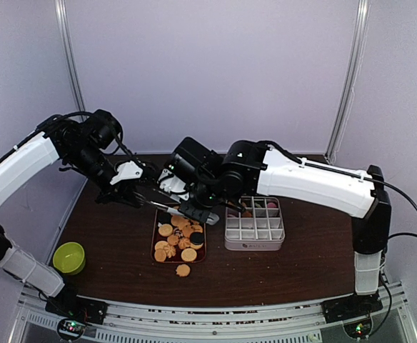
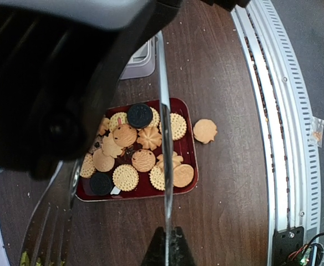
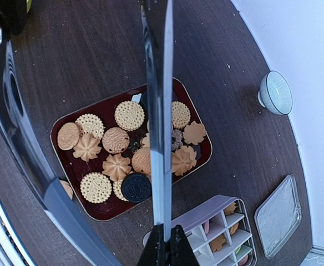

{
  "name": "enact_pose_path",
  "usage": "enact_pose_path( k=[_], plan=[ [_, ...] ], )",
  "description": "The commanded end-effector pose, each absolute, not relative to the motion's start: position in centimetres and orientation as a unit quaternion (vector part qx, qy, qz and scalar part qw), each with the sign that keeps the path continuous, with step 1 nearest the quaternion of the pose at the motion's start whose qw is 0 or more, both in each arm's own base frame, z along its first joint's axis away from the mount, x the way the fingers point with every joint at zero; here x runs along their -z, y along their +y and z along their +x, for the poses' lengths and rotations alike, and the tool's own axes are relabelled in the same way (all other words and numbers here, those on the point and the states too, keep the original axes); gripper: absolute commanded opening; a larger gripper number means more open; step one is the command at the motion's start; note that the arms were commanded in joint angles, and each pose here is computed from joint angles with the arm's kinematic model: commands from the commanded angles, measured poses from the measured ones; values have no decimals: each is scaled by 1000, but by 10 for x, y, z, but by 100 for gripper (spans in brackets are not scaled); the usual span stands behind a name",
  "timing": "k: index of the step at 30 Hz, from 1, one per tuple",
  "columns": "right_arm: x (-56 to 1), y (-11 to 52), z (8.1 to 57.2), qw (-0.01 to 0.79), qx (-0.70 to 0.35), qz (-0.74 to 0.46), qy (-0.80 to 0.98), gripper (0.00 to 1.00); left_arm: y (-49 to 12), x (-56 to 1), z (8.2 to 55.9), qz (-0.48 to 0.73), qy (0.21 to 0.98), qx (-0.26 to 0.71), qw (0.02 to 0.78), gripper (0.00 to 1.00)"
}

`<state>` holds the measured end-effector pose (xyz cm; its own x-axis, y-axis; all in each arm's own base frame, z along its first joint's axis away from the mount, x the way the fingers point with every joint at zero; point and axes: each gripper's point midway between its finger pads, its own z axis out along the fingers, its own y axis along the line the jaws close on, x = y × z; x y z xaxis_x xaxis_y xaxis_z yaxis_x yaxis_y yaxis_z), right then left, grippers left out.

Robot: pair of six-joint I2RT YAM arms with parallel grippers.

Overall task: Pack the cookies
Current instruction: Pass from the right arm to the left, then pass from the left arm to the right

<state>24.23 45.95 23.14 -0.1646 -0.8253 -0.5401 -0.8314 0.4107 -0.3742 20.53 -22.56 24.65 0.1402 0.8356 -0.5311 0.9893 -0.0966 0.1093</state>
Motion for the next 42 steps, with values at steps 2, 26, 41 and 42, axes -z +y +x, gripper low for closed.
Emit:
enact_pose_path(
  k=[2, 26, 41, 42],
  plan=[
    [-260, 466, 251, 400, -16, -513, 759, 14, -240, -265, 208, 704, 629, 196, 267, 0],
    [-396, 334, 267, 572, -546, -142, 596, 100, -288, -395, 244, 458, 666, 474, 351, 0],
    [-439, 382, 277, 529, -678, -141, 491, 99, -291, -407, 224, 436, 638, 550, 318, 0],
    [-441, 383, 277, 527, -683, -141, 486, 98, -291, -407, 223, 437, 636, 552, 316, 0]
  ],
)
